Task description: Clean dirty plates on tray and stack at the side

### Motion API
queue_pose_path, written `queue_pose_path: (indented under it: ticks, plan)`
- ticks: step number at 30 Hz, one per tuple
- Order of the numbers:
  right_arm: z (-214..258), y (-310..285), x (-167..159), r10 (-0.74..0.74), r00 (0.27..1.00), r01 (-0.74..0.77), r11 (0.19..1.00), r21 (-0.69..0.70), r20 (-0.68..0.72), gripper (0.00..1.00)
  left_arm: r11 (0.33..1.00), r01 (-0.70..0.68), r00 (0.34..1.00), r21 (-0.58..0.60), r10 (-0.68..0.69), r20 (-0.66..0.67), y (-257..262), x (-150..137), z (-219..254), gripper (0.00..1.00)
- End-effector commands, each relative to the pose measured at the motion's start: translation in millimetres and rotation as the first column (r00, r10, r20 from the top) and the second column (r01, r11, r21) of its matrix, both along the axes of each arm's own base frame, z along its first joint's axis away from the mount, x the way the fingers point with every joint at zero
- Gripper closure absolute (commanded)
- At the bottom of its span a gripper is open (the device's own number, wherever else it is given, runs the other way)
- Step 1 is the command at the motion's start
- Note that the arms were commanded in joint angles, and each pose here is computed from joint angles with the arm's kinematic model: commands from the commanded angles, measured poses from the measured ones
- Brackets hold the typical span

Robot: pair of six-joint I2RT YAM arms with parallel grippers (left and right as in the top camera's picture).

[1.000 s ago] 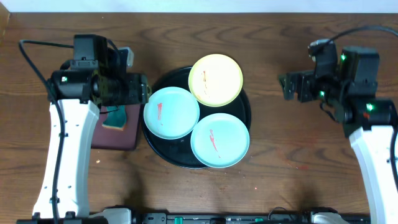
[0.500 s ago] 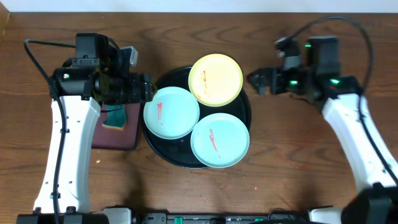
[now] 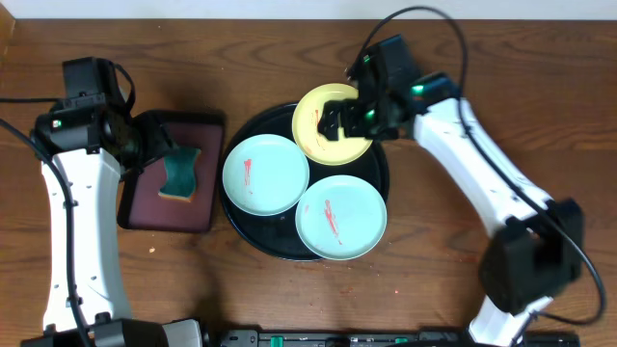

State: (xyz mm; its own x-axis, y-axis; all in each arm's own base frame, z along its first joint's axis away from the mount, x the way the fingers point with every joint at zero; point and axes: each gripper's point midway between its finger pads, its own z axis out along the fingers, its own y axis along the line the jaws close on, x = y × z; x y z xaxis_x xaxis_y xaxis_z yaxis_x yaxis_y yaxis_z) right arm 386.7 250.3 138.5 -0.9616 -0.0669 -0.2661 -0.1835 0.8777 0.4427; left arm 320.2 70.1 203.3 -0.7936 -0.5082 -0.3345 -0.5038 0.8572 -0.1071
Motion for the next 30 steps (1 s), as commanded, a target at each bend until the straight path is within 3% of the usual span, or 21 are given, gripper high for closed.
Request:
queue_pose_path:
  ticks: [1,4,6,11,16,30]
  plan:
    - [-27,16,-3,-0.025,0.997,0.023,0.999,-0.022,-0.068,0.06,0.999,-0.040,0.999,0.028,0.041,-0.020,10,5,-4,0.25]
    - [-42,36,-12,0.021,0.996,-0.023,1.000,-0.022,-0.086,0.41,0.999,-0.040,0.998,0.024,0.041,-0.042,10,5,-11,0.25]
    - [-51,47,-19,0.038,0.994,-0.042,0.999,-0.029,-0.103,0.52,0.999,-0.040,0.998,0.021,0.041,-0.057,10,4,-16,0.25]
    - [-73,55,-27,-0.023,0.995,0.010,0.990,-0.143,-0.092,0.47,0.999,-0.040,0.995,0.019,0.042,-0.095,10,2,-28,0.25]
    - [-93,59,-29,-0.034,0.998,0.019,0.973,-0.229,-0.059,0.48,0.999,-0.044,0.990,0.031,0.048,-0.131,13,-2,-39,0.25]
    - [-129,73,-22,-0.028,0.998,0.015,0.973,-0.229,-0.057,0.72,0.995,-0.055,0.988,0.081,0.066,-0.138,22,-3,-43,0.25]
